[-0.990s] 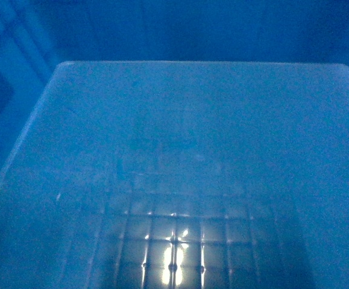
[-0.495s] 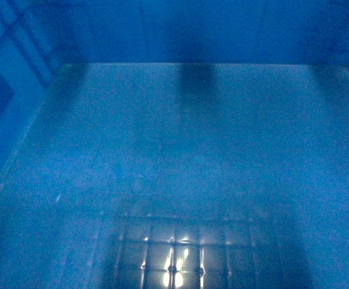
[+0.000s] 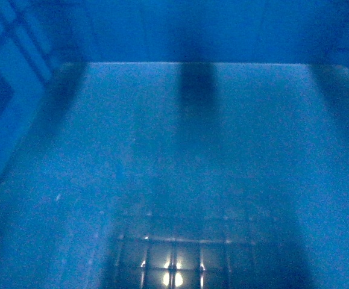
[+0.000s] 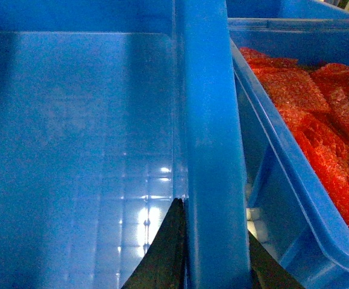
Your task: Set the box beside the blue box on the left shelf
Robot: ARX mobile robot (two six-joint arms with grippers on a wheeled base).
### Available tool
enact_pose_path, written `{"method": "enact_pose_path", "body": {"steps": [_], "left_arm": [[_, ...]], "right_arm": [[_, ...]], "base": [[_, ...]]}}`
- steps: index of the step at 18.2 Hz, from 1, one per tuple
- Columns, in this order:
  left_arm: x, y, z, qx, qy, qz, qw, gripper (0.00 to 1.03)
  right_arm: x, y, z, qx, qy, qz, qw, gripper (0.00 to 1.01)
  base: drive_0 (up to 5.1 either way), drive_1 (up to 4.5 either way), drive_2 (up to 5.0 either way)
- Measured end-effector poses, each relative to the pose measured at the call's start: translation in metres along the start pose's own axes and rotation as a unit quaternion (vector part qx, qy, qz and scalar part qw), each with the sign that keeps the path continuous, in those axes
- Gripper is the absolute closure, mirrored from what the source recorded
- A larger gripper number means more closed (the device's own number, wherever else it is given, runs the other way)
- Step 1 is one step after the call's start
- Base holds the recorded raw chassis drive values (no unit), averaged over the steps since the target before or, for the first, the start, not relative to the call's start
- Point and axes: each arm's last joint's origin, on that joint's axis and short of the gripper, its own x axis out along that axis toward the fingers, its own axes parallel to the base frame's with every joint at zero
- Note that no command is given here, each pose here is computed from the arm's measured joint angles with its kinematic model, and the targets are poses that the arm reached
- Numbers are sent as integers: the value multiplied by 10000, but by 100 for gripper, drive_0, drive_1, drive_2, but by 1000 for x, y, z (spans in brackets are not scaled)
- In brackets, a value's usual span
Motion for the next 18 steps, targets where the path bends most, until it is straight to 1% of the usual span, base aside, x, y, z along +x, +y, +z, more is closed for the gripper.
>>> {"method": "enact_pose_path", "body": {"steps": [18], "left_arm": [[0, 0, 0, 0, 0, 0, 10000, 95]], "right_arm": [[0, 0, 0, -1, 2, 0, 10000, 91]], "base": [[0, 0, 0]]}}
